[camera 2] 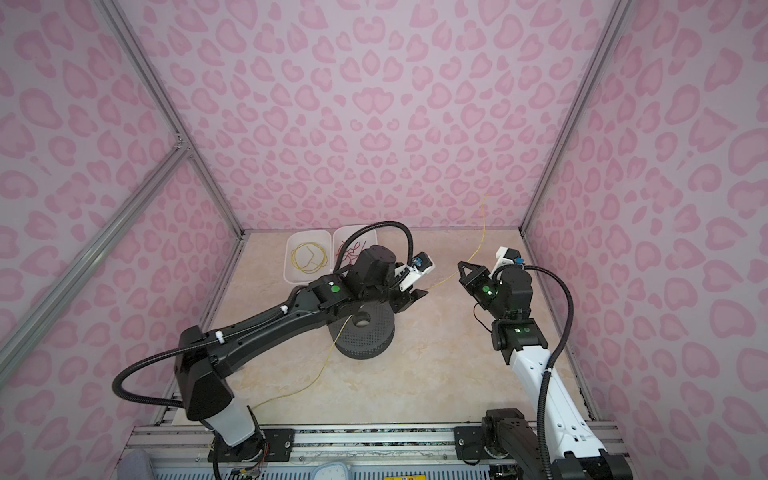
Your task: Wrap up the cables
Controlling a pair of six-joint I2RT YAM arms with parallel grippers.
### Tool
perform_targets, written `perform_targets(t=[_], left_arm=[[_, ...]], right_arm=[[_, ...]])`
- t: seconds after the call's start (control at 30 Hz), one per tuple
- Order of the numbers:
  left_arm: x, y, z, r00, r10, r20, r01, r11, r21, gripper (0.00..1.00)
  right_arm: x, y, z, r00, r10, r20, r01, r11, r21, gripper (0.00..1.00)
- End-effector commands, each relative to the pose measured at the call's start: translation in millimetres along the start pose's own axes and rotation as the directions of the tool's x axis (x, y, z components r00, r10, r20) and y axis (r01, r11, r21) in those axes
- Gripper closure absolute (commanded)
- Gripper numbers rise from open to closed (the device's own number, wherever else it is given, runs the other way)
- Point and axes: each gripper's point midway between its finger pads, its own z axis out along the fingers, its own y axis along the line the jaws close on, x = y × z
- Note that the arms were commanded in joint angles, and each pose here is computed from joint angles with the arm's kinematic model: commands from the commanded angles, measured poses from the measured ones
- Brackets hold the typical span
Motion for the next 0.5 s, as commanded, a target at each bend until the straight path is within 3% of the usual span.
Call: perform_targets(t=[0.0,0.13,0.2,0.37,0.47], left_arm=[[12.5,15.8,-33.7,0.998,-0.066,-0.011,0.064,0.992,-0.113,0.4],[62.3,29.1,-76.1,0.983,-0.174,-0.061,0.154,0.958,-0.241,0.29],[93.1,33.4,-94.7,0.965,-0.245,-0.097,0.208,0.933,-0.295,0.17],[153.6,34.8,-135.1,0.906,-0.386,-0.171,0.3,0.874,-0.382,0.15],[176.3,26.7,-150.1,0.876,-0.43,-0.219,0.326,0.862,-0.388,0.12]], right_arm=[[-9.6,8.1,-0.8,1.0,-0.011,0.016,0.012,1.0,-0.028,1.0],[-18.1,6.4,1.6,1.0,-0.002,0.029,0.003,1.0,-0.025,1.0],[-21.6,7.5,3.5,0.999,-0.001,0.034,0.002,1.0,-0.029,1.0],[-25.3,3.5,10.2,0.999,0.0,0.04,0.001,1.0,-0.021,1.0],[-24.7,2.5,15.9,1.0,0.006,0.027,-0.005,1.0,-0.024,1.0]])
